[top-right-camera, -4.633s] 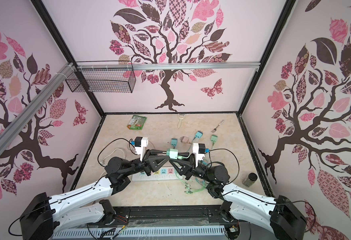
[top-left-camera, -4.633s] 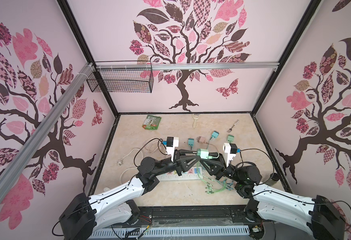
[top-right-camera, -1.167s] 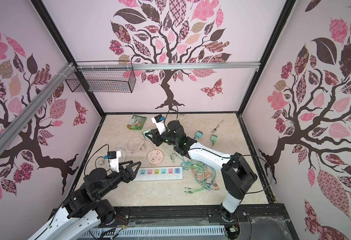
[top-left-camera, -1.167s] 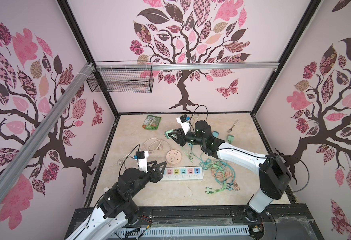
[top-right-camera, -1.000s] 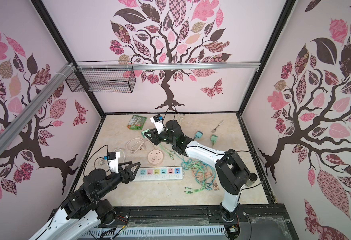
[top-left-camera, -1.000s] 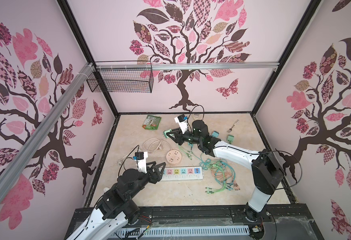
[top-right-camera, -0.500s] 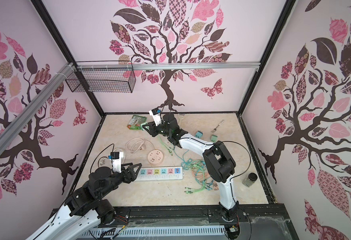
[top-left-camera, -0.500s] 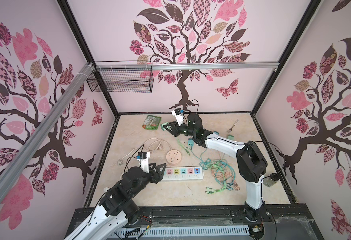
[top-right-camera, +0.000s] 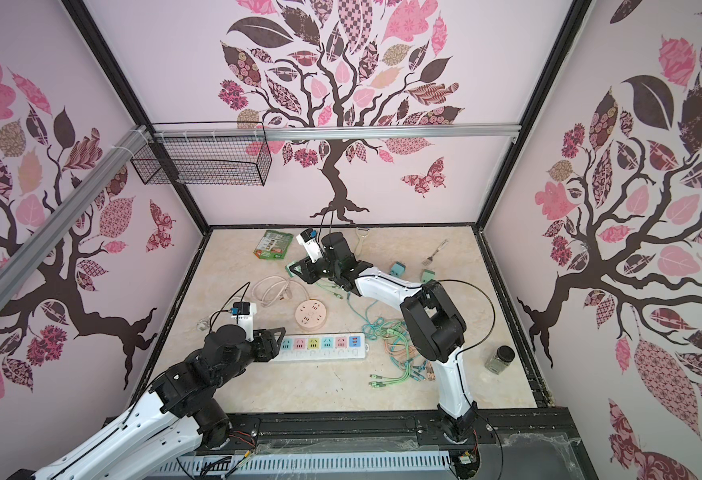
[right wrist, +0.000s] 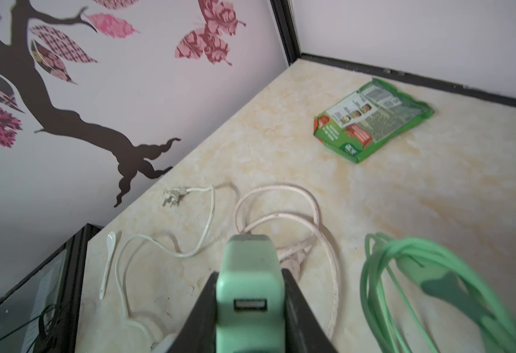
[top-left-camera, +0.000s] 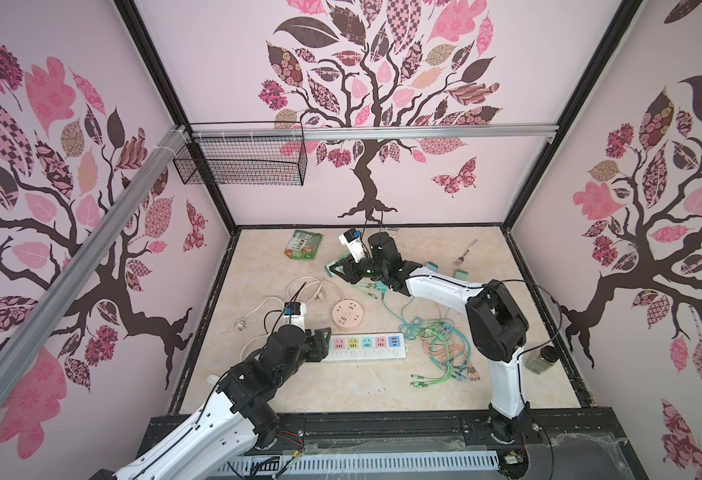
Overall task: Insert the plug
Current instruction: 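Lower the charger toward the round pink socket while the left gripper moves over it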
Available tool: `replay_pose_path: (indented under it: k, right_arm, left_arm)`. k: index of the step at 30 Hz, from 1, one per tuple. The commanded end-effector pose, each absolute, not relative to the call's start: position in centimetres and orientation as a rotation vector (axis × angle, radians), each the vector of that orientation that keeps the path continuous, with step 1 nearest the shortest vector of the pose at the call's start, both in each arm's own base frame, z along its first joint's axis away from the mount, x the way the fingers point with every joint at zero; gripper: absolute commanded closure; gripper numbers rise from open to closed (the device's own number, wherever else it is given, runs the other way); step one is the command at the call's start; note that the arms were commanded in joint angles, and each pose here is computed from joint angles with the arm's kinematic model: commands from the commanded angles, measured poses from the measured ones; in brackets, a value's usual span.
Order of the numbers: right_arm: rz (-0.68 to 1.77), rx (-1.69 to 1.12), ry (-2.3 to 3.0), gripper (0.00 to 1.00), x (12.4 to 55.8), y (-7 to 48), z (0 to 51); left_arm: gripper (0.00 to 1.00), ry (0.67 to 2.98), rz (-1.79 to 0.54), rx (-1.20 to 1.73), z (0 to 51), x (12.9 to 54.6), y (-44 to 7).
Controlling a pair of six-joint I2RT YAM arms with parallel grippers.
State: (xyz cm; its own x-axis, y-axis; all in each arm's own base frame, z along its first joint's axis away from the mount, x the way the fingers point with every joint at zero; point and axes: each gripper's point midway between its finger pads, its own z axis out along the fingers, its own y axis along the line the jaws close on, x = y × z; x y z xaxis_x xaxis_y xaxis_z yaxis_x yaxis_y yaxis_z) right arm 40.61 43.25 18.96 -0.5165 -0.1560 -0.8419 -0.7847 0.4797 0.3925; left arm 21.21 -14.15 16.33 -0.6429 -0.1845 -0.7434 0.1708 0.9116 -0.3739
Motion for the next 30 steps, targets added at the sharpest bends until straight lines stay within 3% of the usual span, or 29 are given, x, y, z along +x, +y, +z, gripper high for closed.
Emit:
replay_pose_path:
  k: [1,13,30]
  right_arm:
    - [0.97,-0.846,1.989,0.79,39.4,42.0,20.0]
    - [0.783,-0.927,2.102,0.77,38.3,39.2,17.8]
    - [0.731,-1.001,2.21,0.77,37.0,38.0,14.7]
  left_arm:
    - [0.37,2.191,-0.518,-0.039,16.2,22.1,-14.2]
    - [0.43,2.254,-0.609,-0.104,13.9,24.2,-14.2]
    - [0.46,2.345,-0.642,-0.099,10.4,26.2,-15.4]
